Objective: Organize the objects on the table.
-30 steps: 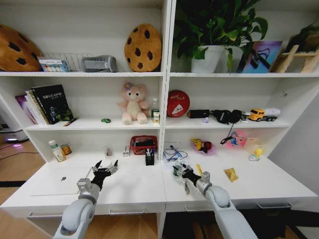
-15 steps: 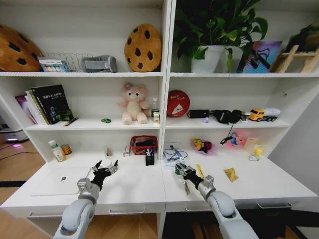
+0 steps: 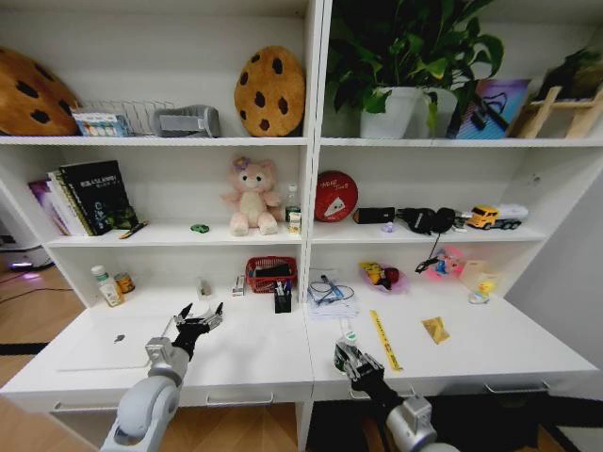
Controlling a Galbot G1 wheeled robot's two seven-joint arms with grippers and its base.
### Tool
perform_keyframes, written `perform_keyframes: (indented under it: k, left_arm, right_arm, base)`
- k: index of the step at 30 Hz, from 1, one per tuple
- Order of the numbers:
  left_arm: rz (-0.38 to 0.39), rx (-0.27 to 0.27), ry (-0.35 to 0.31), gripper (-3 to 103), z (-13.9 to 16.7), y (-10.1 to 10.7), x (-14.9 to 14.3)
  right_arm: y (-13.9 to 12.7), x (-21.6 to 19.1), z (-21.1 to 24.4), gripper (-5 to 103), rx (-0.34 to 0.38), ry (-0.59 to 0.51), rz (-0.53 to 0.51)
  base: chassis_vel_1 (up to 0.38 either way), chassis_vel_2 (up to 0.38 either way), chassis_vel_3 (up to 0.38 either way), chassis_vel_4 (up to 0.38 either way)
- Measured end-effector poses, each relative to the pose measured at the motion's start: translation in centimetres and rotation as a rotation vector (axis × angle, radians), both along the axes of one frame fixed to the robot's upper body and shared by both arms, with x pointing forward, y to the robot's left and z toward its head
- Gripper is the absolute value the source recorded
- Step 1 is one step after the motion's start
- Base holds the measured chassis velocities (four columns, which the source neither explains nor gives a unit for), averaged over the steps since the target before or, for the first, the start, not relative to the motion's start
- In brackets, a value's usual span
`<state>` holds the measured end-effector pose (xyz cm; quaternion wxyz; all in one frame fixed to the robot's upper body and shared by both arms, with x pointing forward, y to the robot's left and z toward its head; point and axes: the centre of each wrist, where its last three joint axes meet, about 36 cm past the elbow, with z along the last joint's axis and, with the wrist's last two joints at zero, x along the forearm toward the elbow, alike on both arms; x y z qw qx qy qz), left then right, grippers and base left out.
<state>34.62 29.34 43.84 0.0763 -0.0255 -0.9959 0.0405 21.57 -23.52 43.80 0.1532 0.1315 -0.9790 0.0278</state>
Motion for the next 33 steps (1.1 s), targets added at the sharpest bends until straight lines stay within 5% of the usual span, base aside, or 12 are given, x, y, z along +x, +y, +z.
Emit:
perform_keyframes:
  k: [14, 33]
  left_arm:
    - [0.0, 0.0, 0.0, 100, 0.0, 0.0, 0.0]
    - [0.0, 0.0, 0.0, 100, 0.0, 0.0, 0.0]
  right_arm:
    - [2.6, -2.5, 1.0, 25, 0.045, 0.218, -0.155]
    - [6.0, -4.3, -2.4, 25, 0.15, 0.617, -0.199]
  base:
    - [0.0, 0.0, 0.0, 0.0]
    - [0.0, 0.0, 0.0, 0.0]
